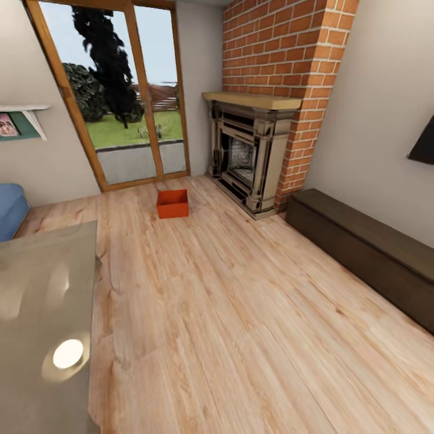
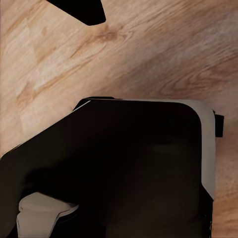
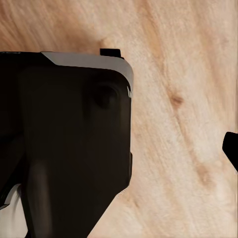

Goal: Move the two storage containers from the living room to the garage. In the garage, place one container on the floor and stack the other container on top of it (either order is fine).

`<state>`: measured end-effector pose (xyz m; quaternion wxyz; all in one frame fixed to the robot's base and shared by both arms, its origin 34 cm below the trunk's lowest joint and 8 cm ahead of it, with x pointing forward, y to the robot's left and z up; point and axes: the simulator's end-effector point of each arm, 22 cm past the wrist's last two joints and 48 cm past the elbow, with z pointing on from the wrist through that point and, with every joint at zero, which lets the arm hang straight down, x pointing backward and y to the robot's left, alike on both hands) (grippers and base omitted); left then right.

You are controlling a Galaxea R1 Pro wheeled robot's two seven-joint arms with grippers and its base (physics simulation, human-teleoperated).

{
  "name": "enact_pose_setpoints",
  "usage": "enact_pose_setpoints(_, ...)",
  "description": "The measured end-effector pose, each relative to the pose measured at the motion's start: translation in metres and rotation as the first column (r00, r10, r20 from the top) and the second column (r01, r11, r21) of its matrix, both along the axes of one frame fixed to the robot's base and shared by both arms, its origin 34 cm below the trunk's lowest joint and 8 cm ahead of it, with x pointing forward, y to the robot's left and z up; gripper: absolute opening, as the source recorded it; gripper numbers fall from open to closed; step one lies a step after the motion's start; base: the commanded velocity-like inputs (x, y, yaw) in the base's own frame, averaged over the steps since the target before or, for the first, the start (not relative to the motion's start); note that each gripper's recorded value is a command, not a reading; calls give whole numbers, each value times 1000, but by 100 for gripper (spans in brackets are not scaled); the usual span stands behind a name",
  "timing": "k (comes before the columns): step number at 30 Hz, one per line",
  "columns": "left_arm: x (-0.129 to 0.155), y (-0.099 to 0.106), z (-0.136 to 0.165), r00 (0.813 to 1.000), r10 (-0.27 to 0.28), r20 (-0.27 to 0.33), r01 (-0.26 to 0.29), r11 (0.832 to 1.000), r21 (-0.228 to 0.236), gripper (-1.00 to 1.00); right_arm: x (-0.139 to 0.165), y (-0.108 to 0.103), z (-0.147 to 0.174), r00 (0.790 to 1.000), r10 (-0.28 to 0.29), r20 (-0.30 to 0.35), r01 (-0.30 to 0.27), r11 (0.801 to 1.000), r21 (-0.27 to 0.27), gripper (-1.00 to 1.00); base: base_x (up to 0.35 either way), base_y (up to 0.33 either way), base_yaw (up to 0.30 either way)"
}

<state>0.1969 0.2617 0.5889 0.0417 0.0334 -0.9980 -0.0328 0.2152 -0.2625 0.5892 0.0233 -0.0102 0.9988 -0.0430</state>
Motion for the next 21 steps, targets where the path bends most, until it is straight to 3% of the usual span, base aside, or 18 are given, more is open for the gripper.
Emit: enact_pose_setpoints(21,0,-1,0,1000,-1,0,1,1000,-1,100,1,-5,0,1000,-11,5,11,1000,-8,100,322,0,20)
